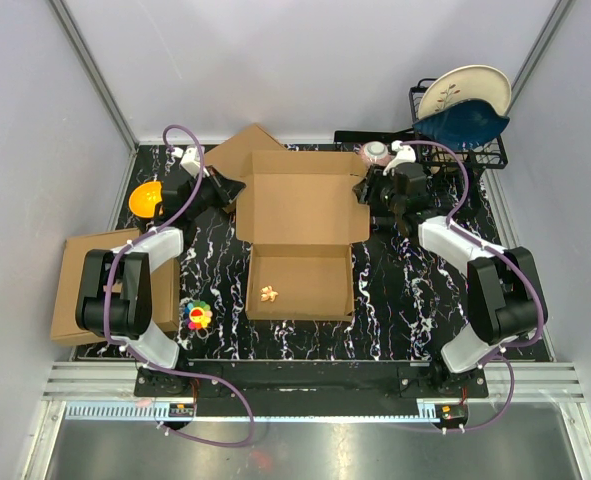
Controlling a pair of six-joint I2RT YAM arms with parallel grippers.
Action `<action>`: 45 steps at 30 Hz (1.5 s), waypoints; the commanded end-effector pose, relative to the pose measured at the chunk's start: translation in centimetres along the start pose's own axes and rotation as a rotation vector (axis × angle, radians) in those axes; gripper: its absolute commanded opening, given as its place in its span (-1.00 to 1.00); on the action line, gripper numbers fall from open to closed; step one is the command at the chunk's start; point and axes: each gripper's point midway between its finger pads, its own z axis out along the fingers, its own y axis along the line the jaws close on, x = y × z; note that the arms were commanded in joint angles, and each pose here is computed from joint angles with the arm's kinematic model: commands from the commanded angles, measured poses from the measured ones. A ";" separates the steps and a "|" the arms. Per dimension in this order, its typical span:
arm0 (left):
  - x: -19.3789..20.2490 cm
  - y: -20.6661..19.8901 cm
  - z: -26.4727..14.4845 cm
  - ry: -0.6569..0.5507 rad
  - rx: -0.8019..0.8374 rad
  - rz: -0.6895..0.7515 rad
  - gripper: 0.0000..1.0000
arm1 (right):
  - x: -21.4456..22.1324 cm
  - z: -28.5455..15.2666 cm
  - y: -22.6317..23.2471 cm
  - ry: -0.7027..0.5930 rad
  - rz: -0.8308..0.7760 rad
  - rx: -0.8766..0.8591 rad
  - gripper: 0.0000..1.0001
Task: Fold the paper box
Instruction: Close the paper box at the center of the board.
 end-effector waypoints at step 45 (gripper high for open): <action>-1.2 -4.6 -4.9 -0.298 -0.439 0.262 -1.00 | -1.6 -4.7 5.1 -0.100 -0.113 0.177 -1.00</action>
